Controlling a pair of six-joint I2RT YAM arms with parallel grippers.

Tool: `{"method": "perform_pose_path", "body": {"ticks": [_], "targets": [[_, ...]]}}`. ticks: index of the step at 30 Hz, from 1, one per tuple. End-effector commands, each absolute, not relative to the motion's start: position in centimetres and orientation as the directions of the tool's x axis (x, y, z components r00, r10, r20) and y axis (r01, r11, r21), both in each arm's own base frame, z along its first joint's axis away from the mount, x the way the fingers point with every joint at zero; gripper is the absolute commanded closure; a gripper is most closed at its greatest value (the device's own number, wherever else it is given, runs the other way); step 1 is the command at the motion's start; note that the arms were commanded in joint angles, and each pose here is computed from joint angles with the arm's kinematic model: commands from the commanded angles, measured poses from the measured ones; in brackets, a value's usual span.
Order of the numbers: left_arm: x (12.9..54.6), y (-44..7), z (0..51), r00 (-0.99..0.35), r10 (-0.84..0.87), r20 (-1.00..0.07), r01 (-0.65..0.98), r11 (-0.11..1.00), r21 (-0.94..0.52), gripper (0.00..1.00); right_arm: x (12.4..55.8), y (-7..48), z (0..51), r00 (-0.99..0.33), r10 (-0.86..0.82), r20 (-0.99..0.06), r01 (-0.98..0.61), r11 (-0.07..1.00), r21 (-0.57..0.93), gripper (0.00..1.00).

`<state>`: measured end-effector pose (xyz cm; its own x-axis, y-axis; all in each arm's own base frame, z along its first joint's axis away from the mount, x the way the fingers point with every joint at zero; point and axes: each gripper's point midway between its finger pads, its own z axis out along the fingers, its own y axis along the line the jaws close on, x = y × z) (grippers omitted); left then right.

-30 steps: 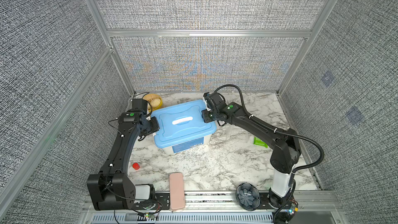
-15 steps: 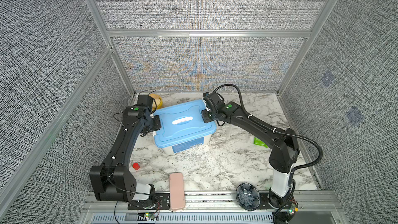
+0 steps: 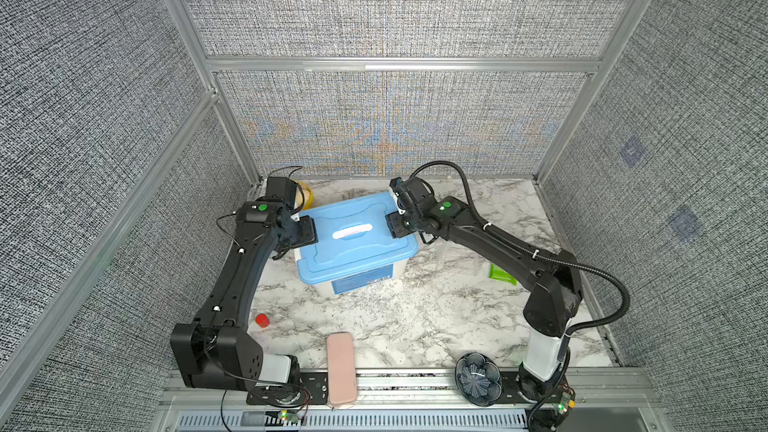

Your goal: Organize the chemistry lab equipment

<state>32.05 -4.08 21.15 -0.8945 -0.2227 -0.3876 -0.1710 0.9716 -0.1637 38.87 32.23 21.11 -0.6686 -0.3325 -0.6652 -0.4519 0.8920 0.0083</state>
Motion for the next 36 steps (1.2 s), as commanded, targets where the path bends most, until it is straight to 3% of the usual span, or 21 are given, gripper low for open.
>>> {"method": "perform_pose_path", "body": {"ticks": [1,8,10,11,22,28,36], "targets": [[31.8,-2.4,22.3,-0.87,-0.252,-0.425,-0.228,0.968,-0.106,0.31,39.3,31.8,22.2,-0.636,-0.343,-0.692,-0.461,0.887,-0.017,0.28],[30.5,-0.9,25.8,-0.792,-0.268,-0.549,-0.247,0.962,-0.114,0.18,39.5,30.9,25.5,-0.579,-0.326,-0.748,-0.457,0.889,-0.034,0.26],[30.0,-0.2,27.0,-0.764,-0.28,-0.581,-0.262,0.958,-0.116,0.11,39.3,30.6,26.4,-0.558,-0.319,-0.766,-0.457,0.888,-0.036,0.25],[29.7,0.1,27.6,-0.748,-0.286,-0.599,-0.267,0.956,-0.122,0.02,39.2,30.4,27.0,-0.542,-0.316,-0.779,-0.462,0.886,-0.039,0.25],[25.7,2.2,30.8,-0.555,-0.307,-0.773,-0.274,0.945,-0.178,0.01,35.5,24.7,33.9,-0.33,-0.22,-0.918,-0.404,0.912,-0.074,0.23],[23.9,3.5,27.6,-0.578,-0.378,-0.723,-0.379,0.909,-0.173,0.01,32.6,18.4,35.4,-0.228,-0.163,-0.96,-0.297,0.95,-0.091,0.21],[28.0,-2.2,24.1,-0.669,-0.475,-0.572,-0.205,0.857,-0.473,0.01,29.8,15.7,32.2,-0.328,-0.074,-0.942,-0.331,0.943,0.042,0.21]]}}
